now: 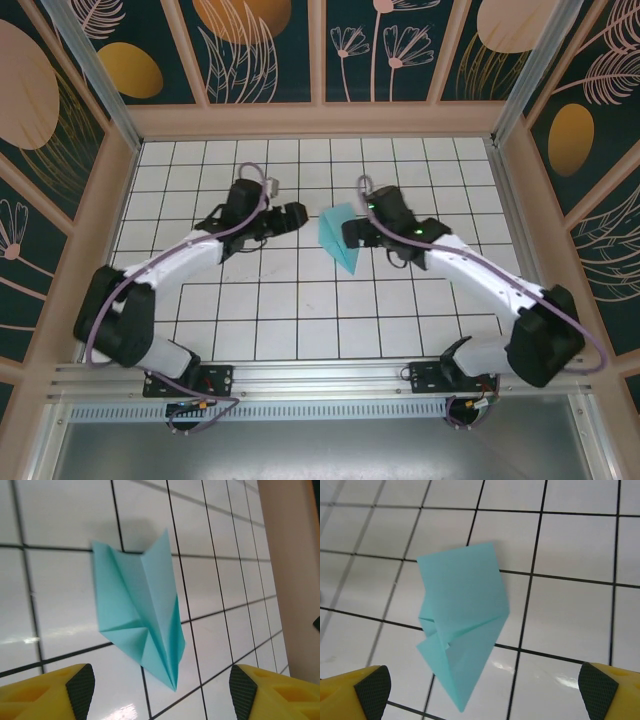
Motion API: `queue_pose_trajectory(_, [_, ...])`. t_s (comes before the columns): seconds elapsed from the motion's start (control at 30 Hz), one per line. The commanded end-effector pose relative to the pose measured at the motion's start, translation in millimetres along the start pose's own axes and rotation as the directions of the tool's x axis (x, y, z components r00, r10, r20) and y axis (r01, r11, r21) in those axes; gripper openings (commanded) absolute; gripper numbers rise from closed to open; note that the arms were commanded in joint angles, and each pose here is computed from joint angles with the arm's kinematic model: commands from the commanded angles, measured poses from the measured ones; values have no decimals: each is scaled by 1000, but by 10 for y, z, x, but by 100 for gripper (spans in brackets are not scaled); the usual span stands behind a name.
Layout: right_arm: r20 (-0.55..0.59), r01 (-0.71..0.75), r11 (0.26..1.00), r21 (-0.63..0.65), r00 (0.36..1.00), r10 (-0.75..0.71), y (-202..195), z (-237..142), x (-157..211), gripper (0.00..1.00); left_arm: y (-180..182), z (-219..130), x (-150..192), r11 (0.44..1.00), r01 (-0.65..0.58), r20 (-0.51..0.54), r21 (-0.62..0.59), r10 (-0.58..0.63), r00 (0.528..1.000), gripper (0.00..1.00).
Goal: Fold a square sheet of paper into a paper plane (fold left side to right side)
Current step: Turn over the paper at the center of the table, then fold the wing for the fifth time at the center of the table.
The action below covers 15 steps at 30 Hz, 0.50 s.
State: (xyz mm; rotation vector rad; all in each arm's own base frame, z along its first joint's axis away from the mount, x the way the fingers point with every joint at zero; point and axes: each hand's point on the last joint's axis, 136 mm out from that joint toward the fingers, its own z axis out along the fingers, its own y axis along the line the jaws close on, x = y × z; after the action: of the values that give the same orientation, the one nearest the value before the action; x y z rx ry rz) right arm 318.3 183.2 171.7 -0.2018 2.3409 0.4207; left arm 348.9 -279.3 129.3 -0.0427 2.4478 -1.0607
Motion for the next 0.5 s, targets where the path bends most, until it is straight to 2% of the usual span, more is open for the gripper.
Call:
queue_pose_trajectory(0.0, [43, -109, 965, -240, 991, 123, 153, -33, -117, 99, -222, 184, -135, 996, 18, -5, 85, -18, 1000, 74])
queue_pose_trajectory(0.1, [23, -146, 961, -236, 988, 156, 5, 10, -55, 99, -88, 422, -86, 997, 50, -45, 55, -48, 998, 73])
queue_pose_trajectory(0.27, [-8, -177, 957, -231, 984, 180, -131, 83, 69, 99, -96, 709, -23, 996, 57, -111, 69, -50, 993, 69])
queue_pose_trajectory(0.47, [-49, -220, 944, -245, 976, 214, -219, 176, 201, 99, -55, 958, 48, 995, 74, -164, 69, -62, 985, 58])
